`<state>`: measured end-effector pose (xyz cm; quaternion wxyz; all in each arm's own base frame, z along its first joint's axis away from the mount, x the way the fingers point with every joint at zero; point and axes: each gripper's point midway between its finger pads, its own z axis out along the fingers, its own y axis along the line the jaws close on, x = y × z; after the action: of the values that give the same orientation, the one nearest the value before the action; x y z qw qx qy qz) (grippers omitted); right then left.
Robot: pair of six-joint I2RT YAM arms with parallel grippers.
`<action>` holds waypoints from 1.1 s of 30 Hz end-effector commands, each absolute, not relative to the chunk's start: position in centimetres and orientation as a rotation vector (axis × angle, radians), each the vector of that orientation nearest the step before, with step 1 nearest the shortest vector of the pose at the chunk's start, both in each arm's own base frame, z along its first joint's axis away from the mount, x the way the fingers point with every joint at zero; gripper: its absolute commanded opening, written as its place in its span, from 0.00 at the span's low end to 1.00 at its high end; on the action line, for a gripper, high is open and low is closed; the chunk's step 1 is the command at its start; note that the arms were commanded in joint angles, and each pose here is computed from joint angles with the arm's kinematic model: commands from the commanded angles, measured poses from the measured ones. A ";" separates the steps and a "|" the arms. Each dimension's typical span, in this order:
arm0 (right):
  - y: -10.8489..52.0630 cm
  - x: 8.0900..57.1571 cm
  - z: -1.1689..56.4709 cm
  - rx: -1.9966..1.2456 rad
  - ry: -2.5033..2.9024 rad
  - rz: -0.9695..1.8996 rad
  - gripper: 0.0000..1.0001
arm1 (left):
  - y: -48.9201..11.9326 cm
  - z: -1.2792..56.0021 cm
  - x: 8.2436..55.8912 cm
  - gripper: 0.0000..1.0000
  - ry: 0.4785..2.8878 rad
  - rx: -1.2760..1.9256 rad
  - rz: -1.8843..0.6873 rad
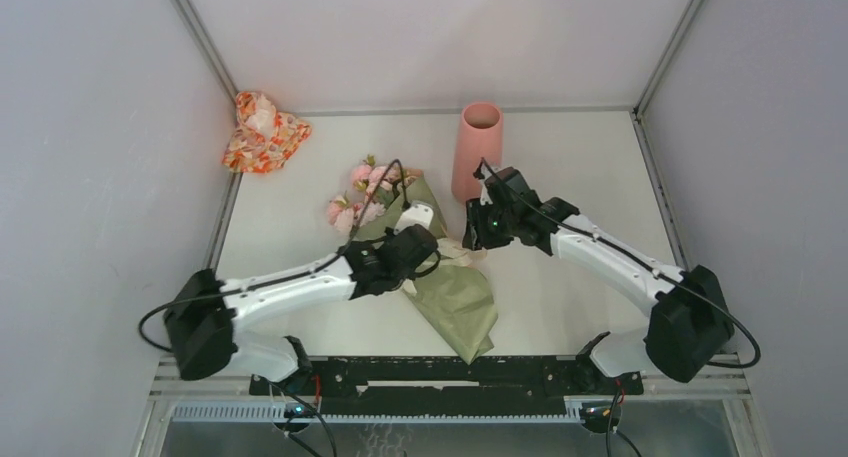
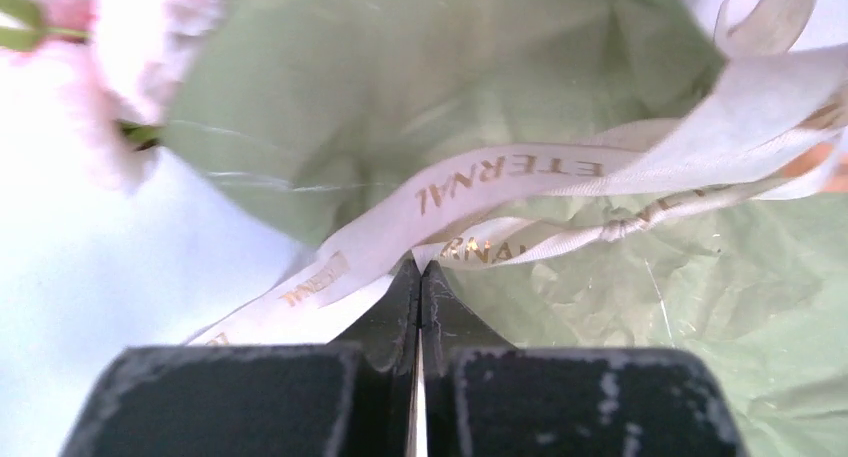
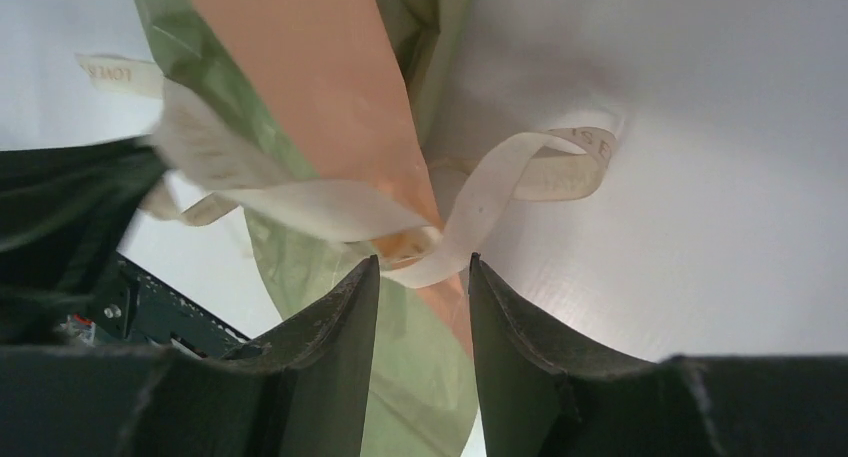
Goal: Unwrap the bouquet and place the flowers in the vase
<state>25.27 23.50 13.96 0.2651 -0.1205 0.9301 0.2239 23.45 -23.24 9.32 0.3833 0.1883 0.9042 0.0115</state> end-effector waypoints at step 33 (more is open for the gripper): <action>33.4 26.8 16.2 -0.660 2.266 0.388 0.56 | -13.7 38.9 20.6 0.09 1.806 -0.110 -0.500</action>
<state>25.06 31.89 13.54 0.3206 -0.2520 0.9011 0.1472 20.90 -14.01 34.72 0.5584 -0.0500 0.8090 -0.1765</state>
